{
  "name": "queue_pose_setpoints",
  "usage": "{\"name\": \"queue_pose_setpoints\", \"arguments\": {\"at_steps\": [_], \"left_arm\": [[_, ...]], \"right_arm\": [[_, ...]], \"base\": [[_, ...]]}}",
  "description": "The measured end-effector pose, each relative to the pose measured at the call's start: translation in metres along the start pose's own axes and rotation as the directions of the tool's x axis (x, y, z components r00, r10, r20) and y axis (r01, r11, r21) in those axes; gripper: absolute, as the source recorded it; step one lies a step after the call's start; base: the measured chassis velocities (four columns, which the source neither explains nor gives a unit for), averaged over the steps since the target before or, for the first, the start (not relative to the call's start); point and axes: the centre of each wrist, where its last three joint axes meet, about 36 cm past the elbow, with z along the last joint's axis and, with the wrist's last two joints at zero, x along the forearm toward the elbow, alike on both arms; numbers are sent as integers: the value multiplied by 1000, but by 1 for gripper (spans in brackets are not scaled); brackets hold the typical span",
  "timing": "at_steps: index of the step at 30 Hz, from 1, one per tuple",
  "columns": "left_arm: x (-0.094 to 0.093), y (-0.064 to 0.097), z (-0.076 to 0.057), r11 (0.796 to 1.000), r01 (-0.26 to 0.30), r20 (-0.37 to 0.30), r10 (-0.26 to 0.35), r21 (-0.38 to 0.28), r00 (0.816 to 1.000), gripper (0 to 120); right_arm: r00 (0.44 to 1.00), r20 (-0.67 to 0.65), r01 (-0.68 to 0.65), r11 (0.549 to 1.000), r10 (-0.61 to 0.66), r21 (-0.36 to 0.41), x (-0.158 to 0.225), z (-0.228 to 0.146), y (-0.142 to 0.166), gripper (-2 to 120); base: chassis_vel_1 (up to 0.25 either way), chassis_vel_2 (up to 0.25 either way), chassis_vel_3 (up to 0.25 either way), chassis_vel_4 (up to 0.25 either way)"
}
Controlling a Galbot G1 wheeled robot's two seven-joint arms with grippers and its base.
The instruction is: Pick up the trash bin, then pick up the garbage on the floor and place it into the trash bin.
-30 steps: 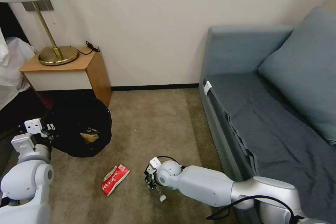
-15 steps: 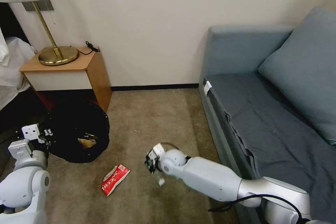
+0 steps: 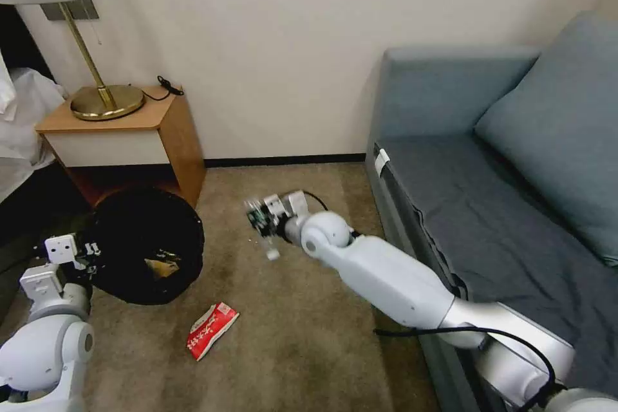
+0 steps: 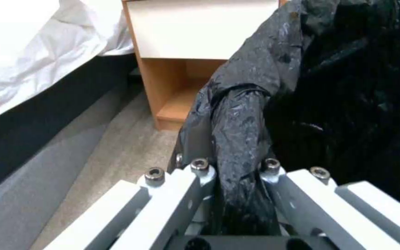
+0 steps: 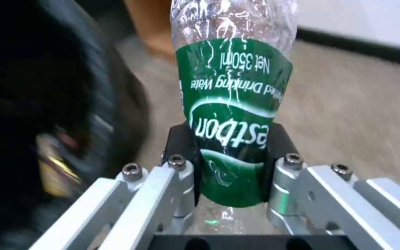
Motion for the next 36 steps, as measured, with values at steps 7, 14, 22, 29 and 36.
{"name": "queue_pose_setpoints", "arguments": {"at_steps": [7,14,22,29,36], "left_arm": [[0,-5,-4,1000,-29,9,29,-6,1000,4],[0,-13,-11,998,-60,14,60,-4,998,4],[3,-19,-14,997,-77,13,77,9,997,4],[4,-20,-12,997,-77,7,77,17,997,4],[2,-20,-11,997,-68,4,68,23,998,4]], "right_arm": [[991,84,106,994,-106,9,-1,-29,26,18],[977,101,186,982,-188,26,-12,-33,57,18],[960,99,261,965,-264,42,-32,-21,94,18],[962,74,261,964,-263,41,-38,-5,105,29],[968,80,237,971,-239,40,-37,9,106,53]], "base": [[0,0,0,0],[0,0,0,0],[0,0,0,0],[0,0,0,0],[0,0,0,0]]}}
